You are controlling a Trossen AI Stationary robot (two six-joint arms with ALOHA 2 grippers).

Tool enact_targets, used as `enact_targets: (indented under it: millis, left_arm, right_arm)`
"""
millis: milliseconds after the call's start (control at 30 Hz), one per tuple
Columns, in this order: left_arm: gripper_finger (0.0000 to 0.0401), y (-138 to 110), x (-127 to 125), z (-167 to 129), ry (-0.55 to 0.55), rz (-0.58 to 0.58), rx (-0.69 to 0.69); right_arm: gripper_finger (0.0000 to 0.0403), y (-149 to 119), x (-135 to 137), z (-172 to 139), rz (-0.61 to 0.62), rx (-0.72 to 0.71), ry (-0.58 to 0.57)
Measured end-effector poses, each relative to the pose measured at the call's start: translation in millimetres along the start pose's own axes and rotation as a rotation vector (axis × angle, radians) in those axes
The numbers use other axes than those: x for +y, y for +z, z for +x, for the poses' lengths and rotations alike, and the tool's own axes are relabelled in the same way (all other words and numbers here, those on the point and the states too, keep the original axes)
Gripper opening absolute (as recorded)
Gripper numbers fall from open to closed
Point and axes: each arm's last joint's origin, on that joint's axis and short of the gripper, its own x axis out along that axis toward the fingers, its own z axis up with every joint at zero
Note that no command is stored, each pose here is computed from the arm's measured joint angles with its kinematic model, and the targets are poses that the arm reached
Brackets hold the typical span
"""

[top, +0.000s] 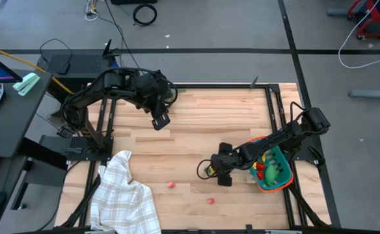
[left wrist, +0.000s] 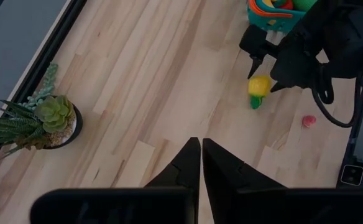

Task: Pick and placing Produce into tupperware
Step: Put the yellow pineapple into the blue basket

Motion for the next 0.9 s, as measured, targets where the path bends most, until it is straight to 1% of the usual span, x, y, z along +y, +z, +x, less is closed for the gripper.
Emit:
enact_targets:
  millis: [133, 300, 367, 600, 800, 900]
  left_arm:
    - [0.0021, 0.0, 0.1, 0.0, 0.0, 0.0, 0.0]
    - [0.0014, 0.0, 0.0, 0.0, 0.0, 0.0, 0.0]
    - [0.0014, 0.1, 0.1, 0.0, 0.0, 0.0, 0.0]
    - [0.0022, 0.1, 0.0, 0.0, 0.0, 0.0, -0.001]
    - [0.0016, 0.2, 0.0, 0.0, 0.003, 0.002, -0.003]
    - [0.0014, 0.3, 0.2, 0.0, 0.007, 0.005, -0.004]
  right_arm:
    - [0.03, 0.9, 0.0, 0.0, -0.067, -0.013, -0.008]
    - [0.03, 3.9, 1.4, 0.1, -0.112, -0.047, 0.004]
    - [0.03, 4.3, 1.7, 0.9, -0.109, -0.064, 0.011]
    - [0.0302, -3.4, -0.3, 5.4, -0.108, -0.046, 0.026]
    - [0.0305, 1.1, 1.5, 5.1, -0.101, -0.094, 0.038]
    - [0.0301, 0.8, 1.4, 5.1, -0.078, -0.092, 0.038]
